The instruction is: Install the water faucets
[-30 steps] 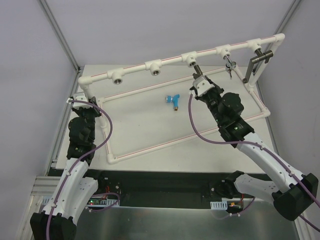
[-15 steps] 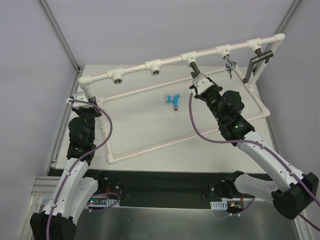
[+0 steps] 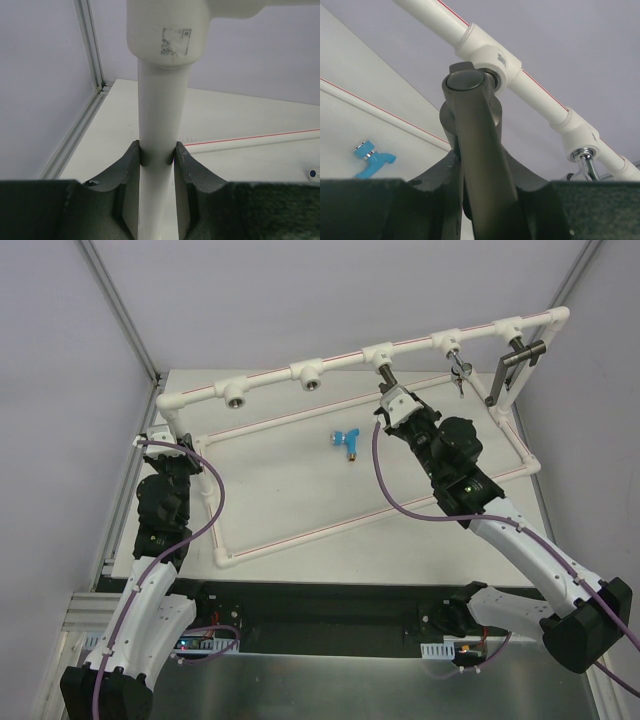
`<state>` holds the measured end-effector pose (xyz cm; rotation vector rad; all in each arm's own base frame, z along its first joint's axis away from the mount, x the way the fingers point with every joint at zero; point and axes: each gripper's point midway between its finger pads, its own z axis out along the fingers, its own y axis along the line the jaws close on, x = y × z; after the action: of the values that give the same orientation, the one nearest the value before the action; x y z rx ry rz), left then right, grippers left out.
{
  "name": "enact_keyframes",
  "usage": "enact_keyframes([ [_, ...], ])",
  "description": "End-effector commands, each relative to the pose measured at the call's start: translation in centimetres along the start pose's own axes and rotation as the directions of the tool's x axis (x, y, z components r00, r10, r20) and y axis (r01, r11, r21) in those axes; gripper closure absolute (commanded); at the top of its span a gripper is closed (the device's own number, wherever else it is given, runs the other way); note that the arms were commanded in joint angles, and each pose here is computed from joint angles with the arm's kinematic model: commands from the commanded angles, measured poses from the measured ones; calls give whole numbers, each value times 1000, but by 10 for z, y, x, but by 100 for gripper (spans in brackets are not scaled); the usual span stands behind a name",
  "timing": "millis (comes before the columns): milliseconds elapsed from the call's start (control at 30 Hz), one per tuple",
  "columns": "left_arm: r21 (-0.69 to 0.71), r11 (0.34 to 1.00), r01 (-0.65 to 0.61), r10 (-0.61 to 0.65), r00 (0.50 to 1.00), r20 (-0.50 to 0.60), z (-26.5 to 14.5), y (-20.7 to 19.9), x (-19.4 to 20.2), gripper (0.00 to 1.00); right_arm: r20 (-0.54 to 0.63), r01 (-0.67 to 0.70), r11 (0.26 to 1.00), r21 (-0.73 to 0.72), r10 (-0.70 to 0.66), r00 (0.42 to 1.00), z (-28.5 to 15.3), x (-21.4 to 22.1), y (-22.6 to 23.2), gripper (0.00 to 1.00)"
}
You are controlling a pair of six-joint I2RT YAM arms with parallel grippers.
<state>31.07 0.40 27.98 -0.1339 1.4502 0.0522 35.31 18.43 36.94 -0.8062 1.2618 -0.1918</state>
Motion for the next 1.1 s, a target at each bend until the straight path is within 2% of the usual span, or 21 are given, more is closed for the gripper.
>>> enact_keyframes([
  [0, 133, 990, 56, -60, 998, 32, -3, -28, -19, 100, 73, -16, 997, 70, 11, 997, 2, -26, -22, 98],
  [333, 135, 989, 55, -60, 998, 37, -4, -28, -20, 100, 58, -18, 987, 162, 9, 998, -3, -24, -40, 98],
  [567, 137, 989, 56, -61, 998, 34, -4, -29, -19, 100, 16, 74, 995, 71, -75, 997, 3, -18, -20, 98],
  [800, 142, 988, 58, -63, 998, 31, -4, -30, -19, 100, -18, 149, 988, 41, -148, 989, 8, -17, -10, 98],
  [900, 143, 988, 58, -63, 998, 31, -4, -30, -19, 100, -46, 155, 988, 23, -154, 987, 8, -16, -9, 98],
  [1067, 144, 988, 58, -64, 997, 33, -4, -30, -19, 100, -73, 93, 996, 6, -92, 993, 7, -24, -14, 98],
])
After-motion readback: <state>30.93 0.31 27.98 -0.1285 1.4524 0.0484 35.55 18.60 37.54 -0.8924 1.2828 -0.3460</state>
